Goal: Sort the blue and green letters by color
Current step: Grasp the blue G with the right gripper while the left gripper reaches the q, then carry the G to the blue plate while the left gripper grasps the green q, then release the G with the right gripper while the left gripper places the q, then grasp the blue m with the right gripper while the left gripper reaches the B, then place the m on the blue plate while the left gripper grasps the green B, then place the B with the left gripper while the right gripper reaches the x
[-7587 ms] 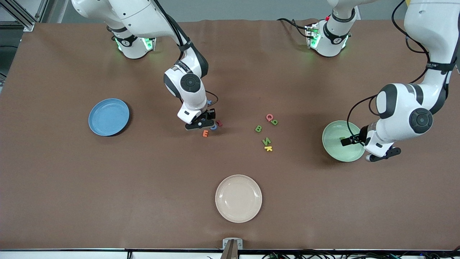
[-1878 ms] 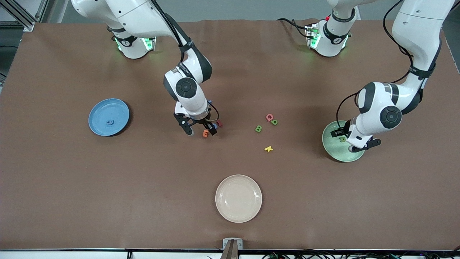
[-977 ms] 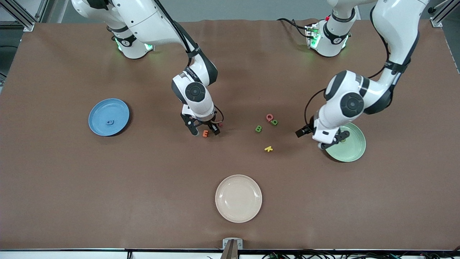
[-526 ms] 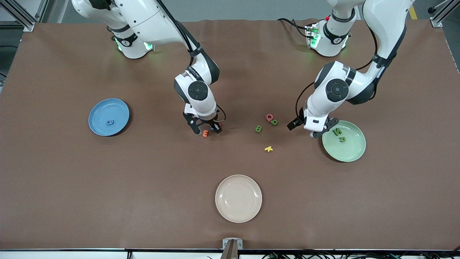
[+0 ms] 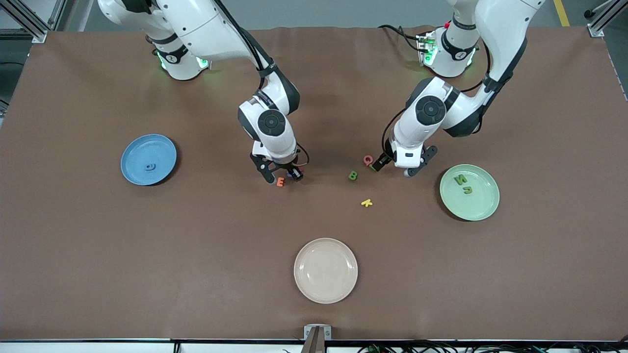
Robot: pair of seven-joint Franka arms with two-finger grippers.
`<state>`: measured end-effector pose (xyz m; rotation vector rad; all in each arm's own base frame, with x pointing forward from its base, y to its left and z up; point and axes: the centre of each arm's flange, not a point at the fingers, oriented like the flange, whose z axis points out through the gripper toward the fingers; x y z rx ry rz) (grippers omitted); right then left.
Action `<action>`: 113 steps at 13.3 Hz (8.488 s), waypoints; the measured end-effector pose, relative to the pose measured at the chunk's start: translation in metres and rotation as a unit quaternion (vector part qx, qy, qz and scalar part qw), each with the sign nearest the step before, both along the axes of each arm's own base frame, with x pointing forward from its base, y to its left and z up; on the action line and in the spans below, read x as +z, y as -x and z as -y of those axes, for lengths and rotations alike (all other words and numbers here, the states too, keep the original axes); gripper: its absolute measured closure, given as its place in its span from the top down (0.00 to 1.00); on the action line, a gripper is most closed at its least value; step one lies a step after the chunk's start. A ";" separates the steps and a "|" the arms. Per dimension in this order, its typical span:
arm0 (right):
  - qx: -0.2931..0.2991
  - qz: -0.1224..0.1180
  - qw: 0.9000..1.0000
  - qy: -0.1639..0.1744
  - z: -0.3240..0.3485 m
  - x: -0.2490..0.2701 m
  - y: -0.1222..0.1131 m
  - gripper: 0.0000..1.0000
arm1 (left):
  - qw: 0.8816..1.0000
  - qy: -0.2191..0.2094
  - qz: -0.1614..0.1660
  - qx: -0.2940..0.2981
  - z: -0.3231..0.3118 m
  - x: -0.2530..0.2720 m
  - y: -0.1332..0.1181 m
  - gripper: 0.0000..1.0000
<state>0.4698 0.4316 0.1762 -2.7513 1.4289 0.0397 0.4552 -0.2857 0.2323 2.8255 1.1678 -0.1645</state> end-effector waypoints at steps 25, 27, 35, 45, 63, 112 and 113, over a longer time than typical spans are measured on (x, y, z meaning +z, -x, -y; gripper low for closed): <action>0.371 -0.091 0.924 -0.009 0.406 0.093 -0.027 0.36 | 0.999 0.010 -0.035 -0.016 0.016 -0.059 -0.015 0.56; 0.394 -0.070 0.916 -0.014 0.461 0.073 -0.011 0.36 | 0.999 0.010 -0.038 -0.012 0.018 -0.061 -0.014 0.55; 0.403 -0.068 0.912 -0.028 0.514 0.056 0.012 0.96 | 1.000 0.013 -0.026 -0.009 0.025 -0.053 -0.020 0.27; 0.395 -0.050 0.917 -0.028 0.256 0.126 0.024 1.00 | 0.994 -0.068 -0.001 -0.087 -0.094 0.034 -0.109 0.27; -0.030 -0.059 0.998 0.024 0.073 0.048 0.064 0.93 | 0.982 -0.076 0.008 -0.171 -0.136 0.014 -0.135 1.00; 0.392 -0.065 0.918 -0.018 0.518 0.078 -0.004 0.26 | 0.996 -0.056 0.037 0.059 0.082 -0.003 -0.102 0.35; 0.394 -0.063 0.917 -0.018 0.526 0.070 -0.002 0.26 | 0.996 -0.056 0.040 0.049 0.065 -0.001 -0.114 0.35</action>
